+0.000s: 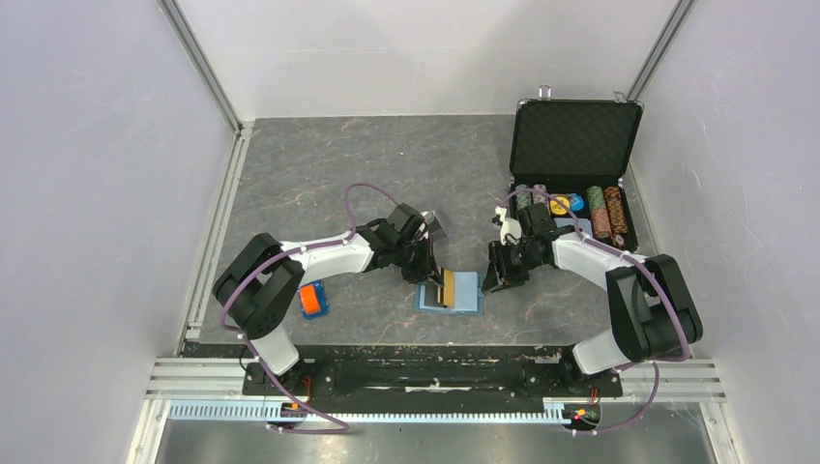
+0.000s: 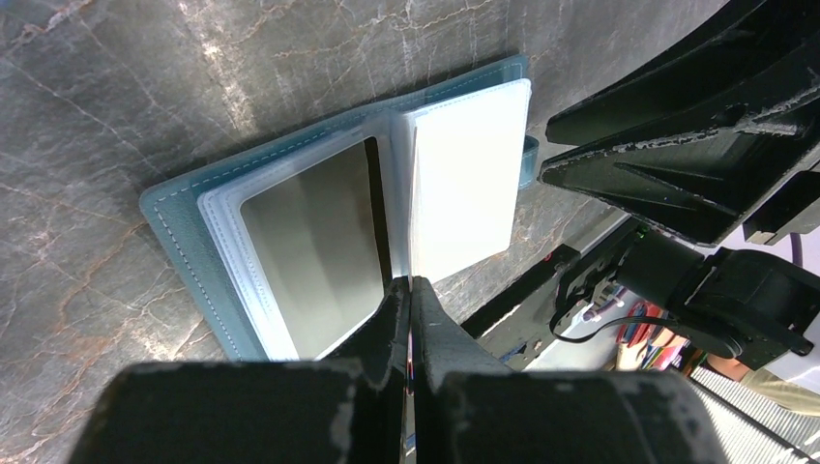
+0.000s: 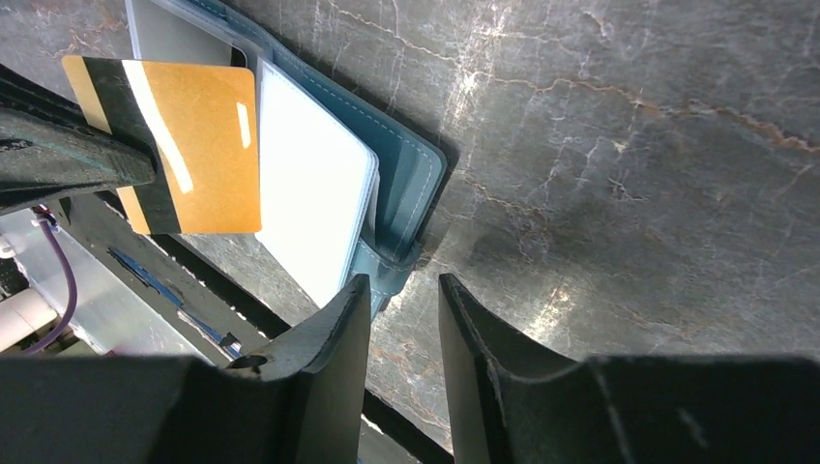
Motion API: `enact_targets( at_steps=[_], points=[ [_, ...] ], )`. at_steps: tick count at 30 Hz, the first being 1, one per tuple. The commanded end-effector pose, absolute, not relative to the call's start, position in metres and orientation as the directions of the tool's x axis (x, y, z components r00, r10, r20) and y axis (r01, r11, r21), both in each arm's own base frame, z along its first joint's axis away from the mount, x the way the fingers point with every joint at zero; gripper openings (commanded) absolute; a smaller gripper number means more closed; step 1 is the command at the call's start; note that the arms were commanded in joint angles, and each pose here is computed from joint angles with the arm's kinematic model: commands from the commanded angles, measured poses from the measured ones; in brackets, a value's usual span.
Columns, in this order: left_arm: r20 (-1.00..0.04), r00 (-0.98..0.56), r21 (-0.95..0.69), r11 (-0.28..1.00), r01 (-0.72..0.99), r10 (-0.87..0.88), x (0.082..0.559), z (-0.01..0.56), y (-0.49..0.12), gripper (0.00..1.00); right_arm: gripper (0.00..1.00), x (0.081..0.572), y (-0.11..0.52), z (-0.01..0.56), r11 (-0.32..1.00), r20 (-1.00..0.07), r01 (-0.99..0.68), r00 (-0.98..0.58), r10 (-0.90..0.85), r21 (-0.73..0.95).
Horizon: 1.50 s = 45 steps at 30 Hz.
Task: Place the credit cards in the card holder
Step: Insert the credit card into the card holder.
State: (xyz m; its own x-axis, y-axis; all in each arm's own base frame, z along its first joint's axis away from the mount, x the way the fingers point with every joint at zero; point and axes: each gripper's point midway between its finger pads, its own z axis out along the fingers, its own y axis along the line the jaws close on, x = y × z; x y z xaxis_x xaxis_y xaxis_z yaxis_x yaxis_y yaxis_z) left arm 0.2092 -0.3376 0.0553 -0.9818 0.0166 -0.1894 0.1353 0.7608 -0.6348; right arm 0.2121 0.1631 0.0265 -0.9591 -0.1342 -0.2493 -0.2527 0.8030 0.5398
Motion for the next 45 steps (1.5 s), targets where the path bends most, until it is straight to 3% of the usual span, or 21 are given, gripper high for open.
enact_targets(
  at_steps=[1,29,45],
  points=[
    [-0.187,-0.982,-0.645,0.753,0.128,0.007,0.212,0.064,-0.34,0.02,0.33,0.211,0.164,0.029,0.787,-0.265,-0.273,-0.953,-0.145,0.553],
    [-0.192,-0.981,-0.628,0.767,0.129,0.008,0.215,0.064,-0.336,0.02,0.25,0.195,0.16,0.012,0.791,-0.212,-0.253,-0.964,-0.159,0.557],
    [-0.152,-0.988,-0.723,0.684,0.095,-0.024,0.215,0.063,-0.354,0.02,0.23,0.191,0.159,0.008,0.793,-0.199,-0.246,-0.967,-0.16,0.557]
  ],
)
